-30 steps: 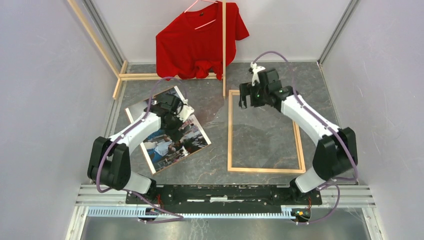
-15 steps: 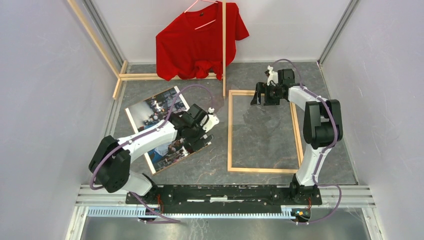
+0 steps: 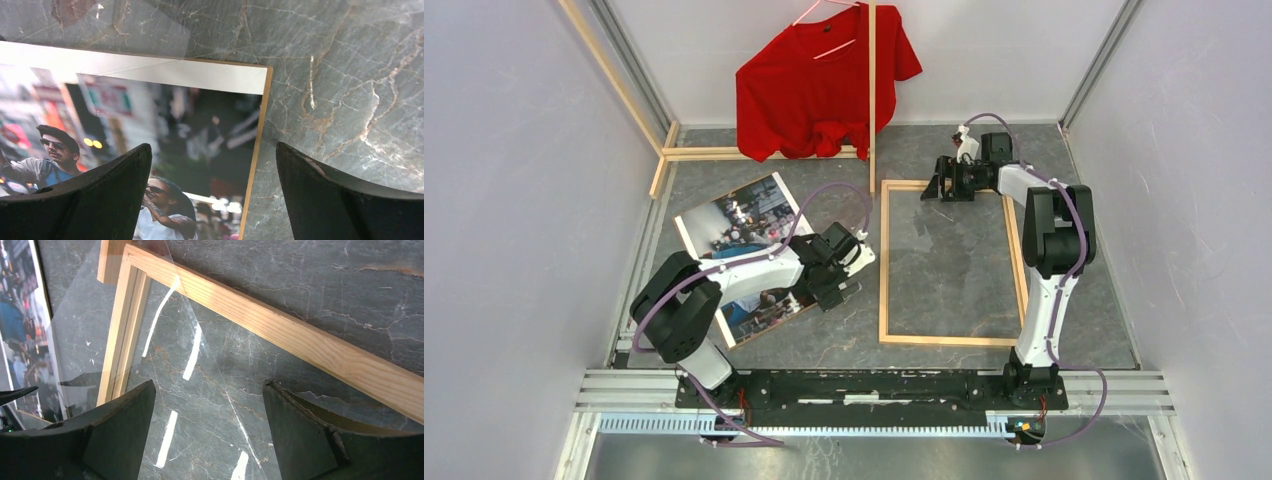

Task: Put the photo into the frame
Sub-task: Pick up the photo frame item from the photo frame.

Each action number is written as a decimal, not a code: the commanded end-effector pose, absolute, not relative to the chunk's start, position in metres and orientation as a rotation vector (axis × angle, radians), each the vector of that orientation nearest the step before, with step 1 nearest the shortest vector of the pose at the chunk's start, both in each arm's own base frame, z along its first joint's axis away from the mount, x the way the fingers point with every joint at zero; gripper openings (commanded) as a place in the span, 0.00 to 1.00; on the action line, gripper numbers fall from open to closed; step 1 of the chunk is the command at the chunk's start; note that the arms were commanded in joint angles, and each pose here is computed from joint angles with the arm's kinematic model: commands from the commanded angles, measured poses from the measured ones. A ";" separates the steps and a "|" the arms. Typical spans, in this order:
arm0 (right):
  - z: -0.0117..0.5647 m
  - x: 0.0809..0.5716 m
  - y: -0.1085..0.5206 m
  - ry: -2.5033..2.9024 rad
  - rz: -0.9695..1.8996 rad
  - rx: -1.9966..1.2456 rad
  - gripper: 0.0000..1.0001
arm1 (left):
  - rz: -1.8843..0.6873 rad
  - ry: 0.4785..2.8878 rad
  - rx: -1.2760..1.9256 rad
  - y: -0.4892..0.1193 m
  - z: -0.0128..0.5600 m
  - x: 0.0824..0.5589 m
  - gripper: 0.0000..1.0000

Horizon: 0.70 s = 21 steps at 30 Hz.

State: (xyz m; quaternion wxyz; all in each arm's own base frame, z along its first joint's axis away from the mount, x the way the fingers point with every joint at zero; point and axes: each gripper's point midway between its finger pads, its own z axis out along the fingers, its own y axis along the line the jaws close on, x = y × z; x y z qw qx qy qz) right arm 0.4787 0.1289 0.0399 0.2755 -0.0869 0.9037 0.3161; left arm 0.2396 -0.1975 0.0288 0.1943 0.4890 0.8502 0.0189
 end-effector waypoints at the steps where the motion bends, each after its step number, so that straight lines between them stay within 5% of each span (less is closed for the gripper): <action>1: 0.030 0.466 0.134 2.426 0.956 -0.253 0.85 | 0.053 2.365 1.279 -0.209 0.031 0.252 1.00; 21: 0.065 0.388 0.134 2.371 1.078 -0.111 0.71 | 0.204 2.324 1.274 -0.219 0.028 0.284 1.00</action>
